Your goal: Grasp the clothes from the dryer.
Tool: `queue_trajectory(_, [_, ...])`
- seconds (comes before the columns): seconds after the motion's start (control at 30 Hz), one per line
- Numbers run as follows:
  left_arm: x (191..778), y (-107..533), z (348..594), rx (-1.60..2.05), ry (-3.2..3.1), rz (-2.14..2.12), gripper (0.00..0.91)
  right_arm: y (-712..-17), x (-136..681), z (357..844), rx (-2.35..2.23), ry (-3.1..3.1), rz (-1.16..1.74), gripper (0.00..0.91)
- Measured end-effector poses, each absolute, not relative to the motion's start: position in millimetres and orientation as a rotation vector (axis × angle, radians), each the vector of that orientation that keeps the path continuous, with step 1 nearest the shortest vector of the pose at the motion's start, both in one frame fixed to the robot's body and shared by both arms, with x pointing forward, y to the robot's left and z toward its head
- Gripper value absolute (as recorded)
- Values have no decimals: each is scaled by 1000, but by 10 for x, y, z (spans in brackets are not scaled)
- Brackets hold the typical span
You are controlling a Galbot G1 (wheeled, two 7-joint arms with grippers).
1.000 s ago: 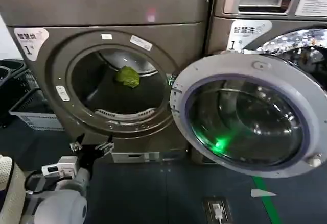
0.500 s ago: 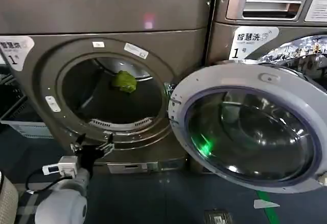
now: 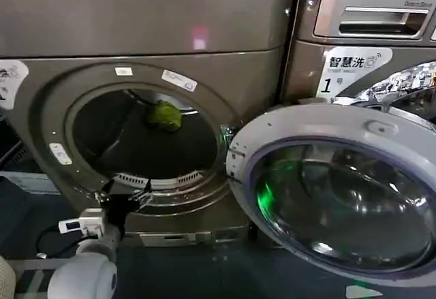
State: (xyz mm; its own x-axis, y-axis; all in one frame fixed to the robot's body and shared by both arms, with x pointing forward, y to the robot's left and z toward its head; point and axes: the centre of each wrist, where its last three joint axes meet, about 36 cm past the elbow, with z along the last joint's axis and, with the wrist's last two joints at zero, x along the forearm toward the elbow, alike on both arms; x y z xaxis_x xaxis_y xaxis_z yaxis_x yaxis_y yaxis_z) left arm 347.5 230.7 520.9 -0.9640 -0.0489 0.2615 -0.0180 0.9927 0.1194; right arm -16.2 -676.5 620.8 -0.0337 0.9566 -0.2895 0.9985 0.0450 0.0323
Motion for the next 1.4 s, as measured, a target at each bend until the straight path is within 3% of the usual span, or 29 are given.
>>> queue_trajectory(1.4, [3539,2224,5132,31,-2850,-172,907,-6791,-197,6197,2025,2092,-295,907])
